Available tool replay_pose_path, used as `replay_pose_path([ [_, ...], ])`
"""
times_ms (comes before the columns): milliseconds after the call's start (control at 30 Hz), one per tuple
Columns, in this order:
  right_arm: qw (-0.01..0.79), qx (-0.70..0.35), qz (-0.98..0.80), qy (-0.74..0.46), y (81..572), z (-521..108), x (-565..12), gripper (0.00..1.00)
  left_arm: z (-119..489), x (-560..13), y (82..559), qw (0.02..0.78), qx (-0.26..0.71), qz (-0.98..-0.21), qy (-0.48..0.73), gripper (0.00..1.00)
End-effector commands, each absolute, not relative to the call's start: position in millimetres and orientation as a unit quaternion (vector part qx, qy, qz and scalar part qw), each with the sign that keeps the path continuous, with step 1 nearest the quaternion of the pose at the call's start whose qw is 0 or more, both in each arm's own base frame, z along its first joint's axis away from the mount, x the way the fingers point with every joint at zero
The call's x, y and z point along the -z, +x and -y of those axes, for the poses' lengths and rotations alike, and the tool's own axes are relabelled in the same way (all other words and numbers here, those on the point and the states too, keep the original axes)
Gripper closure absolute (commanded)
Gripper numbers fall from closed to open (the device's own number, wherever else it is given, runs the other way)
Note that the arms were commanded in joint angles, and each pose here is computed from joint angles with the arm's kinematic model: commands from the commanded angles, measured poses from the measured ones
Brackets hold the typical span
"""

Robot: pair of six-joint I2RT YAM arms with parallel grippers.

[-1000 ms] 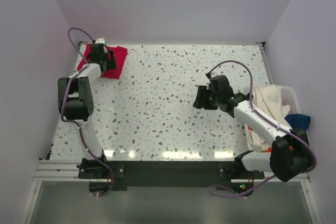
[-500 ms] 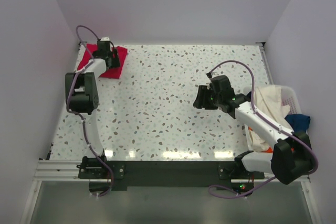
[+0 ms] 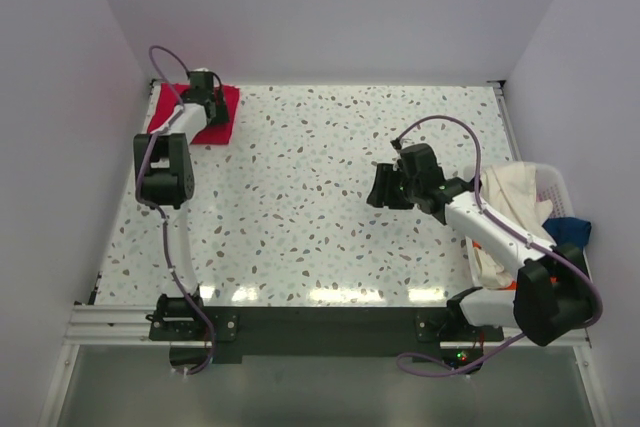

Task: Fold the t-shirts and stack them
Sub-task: Neatly place the folded tshirt to the corner, then reset both grippers

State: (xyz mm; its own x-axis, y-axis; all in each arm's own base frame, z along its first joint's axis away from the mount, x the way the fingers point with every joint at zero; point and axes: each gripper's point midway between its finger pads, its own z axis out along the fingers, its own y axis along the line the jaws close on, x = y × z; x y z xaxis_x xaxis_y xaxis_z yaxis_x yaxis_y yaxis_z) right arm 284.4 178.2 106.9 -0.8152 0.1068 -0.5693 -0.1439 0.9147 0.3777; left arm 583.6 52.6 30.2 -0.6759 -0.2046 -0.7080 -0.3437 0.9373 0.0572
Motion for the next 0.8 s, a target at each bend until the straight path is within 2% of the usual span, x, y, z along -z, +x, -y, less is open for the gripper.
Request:
replay_pose_path([
  [0, 0.316, -0.222, -0.922, -0.020, 291.5, -187.3, -115.1, 0.46, -69.6, -16.7, 581.9, 0.355, -0.105, -0.913, -0.170, 0.22],
  [500, 0.314, -0.215, -0.924, -0.017, 292.5, -185.1, -111.7, 0.46, -81.9, -14.7, 590.8, 0.360, -0.087, -0.917, -0.146, 0.23],
  [767, 0.321, -0.217, -0.922, -0.019, 295.6, -187.1, -118.2, 0.46, -80.8, -79.1, 607.1, 0.429, -0.080, -0.891, -0.129, 0.18],
])
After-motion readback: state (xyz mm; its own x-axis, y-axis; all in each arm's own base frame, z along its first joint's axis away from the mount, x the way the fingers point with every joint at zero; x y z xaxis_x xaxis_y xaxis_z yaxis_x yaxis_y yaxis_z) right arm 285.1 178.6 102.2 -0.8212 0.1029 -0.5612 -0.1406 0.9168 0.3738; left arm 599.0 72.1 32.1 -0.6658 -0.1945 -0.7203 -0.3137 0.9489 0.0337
